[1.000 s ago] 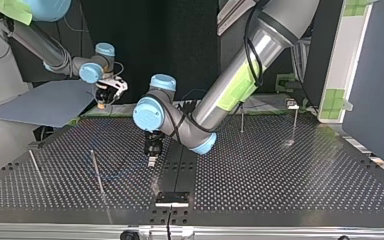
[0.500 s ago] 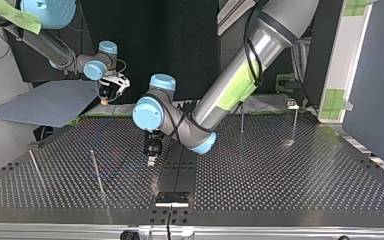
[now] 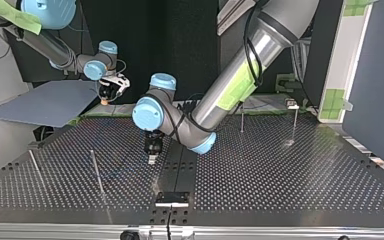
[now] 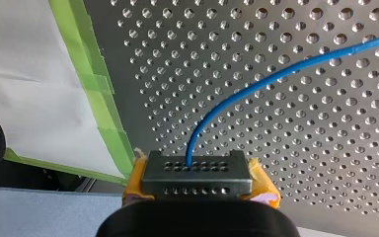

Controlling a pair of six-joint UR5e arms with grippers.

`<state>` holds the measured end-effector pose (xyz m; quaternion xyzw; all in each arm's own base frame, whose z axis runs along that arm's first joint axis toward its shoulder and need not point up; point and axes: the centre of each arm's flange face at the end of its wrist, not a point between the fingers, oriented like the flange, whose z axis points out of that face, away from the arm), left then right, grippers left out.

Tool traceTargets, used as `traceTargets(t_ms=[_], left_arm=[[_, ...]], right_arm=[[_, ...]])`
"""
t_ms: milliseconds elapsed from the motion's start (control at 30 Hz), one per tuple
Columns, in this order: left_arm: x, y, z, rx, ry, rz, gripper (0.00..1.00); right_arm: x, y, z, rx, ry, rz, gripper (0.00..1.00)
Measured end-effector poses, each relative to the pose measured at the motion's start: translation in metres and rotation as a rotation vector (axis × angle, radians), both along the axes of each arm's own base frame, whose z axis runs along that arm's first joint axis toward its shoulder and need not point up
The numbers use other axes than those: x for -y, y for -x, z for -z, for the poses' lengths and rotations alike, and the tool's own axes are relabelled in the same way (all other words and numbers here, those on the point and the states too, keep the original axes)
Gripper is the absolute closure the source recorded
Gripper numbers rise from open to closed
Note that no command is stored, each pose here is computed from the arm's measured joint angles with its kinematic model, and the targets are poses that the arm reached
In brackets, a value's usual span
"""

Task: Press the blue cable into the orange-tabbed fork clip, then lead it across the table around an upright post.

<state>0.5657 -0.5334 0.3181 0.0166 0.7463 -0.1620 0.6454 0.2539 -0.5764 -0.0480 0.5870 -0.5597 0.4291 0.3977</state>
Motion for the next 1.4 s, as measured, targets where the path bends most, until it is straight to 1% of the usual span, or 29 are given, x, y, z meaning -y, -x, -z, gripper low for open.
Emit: traceTargets(t_ms=[167, 267, 467, 667, 900, 1000, 1067, 1200, 1400], left_arm=[[0.0, 0.002, 0.001, -0.013, -0.012, 0.008, 0.13], [0.002, 0.004, 0.002, -0.017, -0.012, 0.029, 0.13], [0.011, 0.009, 0.002, -0.022, -0.001, 0.086, 0.13], [0.022, 0.018, 0.002, -0.028, 0.002, 0.155, 0.13], [0.04, 0.041, -0.001, -0.061, -0.017, 0.256, 0.13], [0.046, 0.051, -0.006, -0.066, -0.017, 0.297, 0.13], [0.048, 0.055, -0.009, -0.068, -0.018, 0.306, 0.13], [0.051, 0.063, -0.013, -0.073, -0.026, 0.306, 0.13], [0.051, 0.069, -0.017, -0.075, -0.04, 0.29, 0.13]], right_arm=[[0.0, 0.0, 0.0, -0.001, 0.0, 0.0, 1.0], [0.0, 0.0, 0.0, -0.002, 0.0, 0.0, 1.0], [0.0, 0.0, 0.0, -0.002, 0.0, 0.0, 1.0], [0.0, 0.0, 0.0, -0.002, 0.0, 0.0, 1.0], [0.0, 0.0, 0.0, -0.002, 0.001, 0.0, 1.0], [0.0, 0.0, 0.0, -0.002, 0.001, 0.0, 1.0], [0.0, 0.0, 0.0, -0.003, 0.001, -0.001, 1.0], [0.0, 0.0, 0.0, -0.003, 0.0, -0.001, 1.0], [0.0, 0.0, 0.0, -0.003, 0.0, -0.002, 1.0]])
